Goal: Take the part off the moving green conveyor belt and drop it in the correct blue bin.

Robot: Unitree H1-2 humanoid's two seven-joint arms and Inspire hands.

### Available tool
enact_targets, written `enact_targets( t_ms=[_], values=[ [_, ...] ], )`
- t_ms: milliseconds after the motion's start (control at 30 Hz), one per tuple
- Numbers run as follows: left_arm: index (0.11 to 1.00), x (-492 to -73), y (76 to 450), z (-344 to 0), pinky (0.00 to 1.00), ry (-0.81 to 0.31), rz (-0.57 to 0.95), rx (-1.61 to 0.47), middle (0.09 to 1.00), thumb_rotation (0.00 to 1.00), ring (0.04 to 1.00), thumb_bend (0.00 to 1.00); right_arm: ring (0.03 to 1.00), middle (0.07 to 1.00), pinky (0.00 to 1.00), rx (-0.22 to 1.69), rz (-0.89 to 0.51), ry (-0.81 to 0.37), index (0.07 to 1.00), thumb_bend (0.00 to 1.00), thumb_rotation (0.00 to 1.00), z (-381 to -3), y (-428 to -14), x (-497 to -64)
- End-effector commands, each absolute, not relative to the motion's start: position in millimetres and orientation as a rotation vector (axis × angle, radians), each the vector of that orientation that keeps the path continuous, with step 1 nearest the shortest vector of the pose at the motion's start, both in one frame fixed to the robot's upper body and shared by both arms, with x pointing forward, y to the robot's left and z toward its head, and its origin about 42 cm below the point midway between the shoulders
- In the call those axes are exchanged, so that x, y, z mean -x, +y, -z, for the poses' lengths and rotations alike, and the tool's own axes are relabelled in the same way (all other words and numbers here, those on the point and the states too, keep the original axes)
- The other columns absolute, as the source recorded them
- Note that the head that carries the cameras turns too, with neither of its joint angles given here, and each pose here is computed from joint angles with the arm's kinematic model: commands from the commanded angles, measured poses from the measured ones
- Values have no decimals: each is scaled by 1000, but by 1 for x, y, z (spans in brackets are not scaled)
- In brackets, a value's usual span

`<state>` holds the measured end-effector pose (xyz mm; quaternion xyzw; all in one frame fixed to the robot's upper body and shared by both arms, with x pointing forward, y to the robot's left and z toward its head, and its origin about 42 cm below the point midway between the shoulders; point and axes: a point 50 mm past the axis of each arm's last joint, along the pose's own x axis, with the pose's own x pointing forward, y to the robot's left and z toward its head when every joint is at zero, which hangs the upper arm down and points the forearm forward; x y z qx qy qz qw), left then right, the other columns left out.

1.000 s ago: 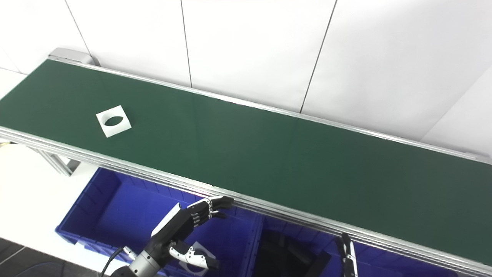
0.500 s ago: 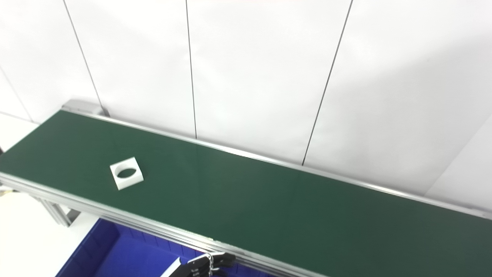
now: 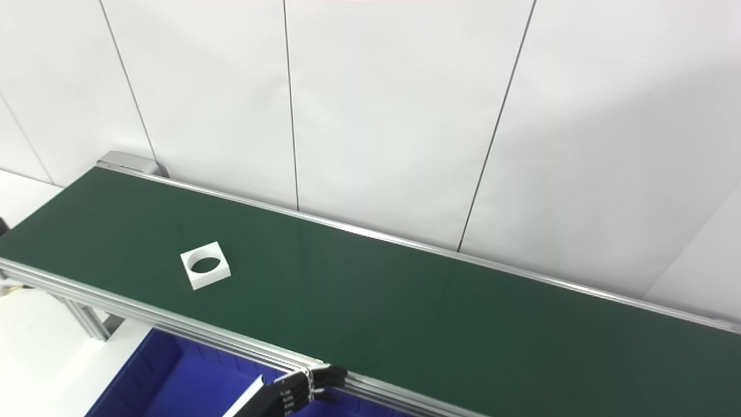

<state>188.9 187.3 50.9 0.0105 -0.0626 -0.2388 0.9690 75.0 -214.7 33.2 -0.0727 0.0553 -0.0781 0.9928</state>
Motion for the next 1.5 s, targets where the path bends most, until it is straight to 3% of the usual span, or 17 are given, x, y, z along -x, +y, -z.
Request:
enact_targets(
  t_ms=[0,167,200,300,433,533,767,833,900,967,1067,1133,1267,1333,1467],
  values=[
    [796,-205,192,-76,751,-261,461,-47,858,221,836,1000,697,893,603,137,160,34,957,602,0,-41,-214,-78],
    [810,-226,210,-106,747,-353,405,-110,855,243,827,1000,696,898,652,119,160,34,961,602,0,-40,-214,-79],
    [828,-232,215,-113,765,-372,396,-129,866,256,839,991,655,897,577,118,161,35,959,606,0,-40,-213,-79],
    [847,-247,228,-130,784,-404,360,-208,877,280,857,973,702,898,588,127,159,33,957,605,0,-39,-214,-80],
    [849,-265,239,-153,825,-407,302,-328,892,345,900,960,523,880,436,111,155,32,962,601,0,-39,-215,-81],
    [868,-276,243,-169,863,-413,269,-382,920,327,925,918,599,895,547,113,153,29,962,599,0,-39,-215,-81],
    [904,-303,249,-196,864,-402,174,-518,939,301,910,835,578,887,483,130,149,27,959,599,0,-39,-215,-83],
    [905,-311,252,-198,864,-393,153,-550,939,278,910,821,582,885,508,127,148,27,957,600,0,-38,-215,-83],
    [896,-320,255,-199,861,-374,130,-590,935,300,911,826,643,885,597,133,148,28,957,605,0,-38,-214,-83],
    [889,-329,259,-199,864,-350,113,-631,934,320,912,828,593,875,508,133,148,29,953,606,0,-38,-214,-84],
    [892,-341,263,-199,876,-322,94,-695,947,302,937,823,545,876,518,115,146,29,959,599,0,-38,-212,-85],
    [896,-351,269,-196,864,-302,81,-737,951,281,934,819,584,873,571,115,144,25,959,600,0,-38,-212,-86],
    [896,-367,276,-188,832,-268,53,-809,950,262,917,828,582,872,540,125,146,28,957,606,0,-39,-210,-87],
    [894,-375,279,-183,787,-246,43,-854,948,259,896,835,633,876,660,125,147,31,955,607,0,-39,-210,-87],
    [890,-385,282,-174,760,-205,39,-923,948,239,883,847,620,883,666,121,148,32,955,605,0,-39,-209,-87]
  ],
)
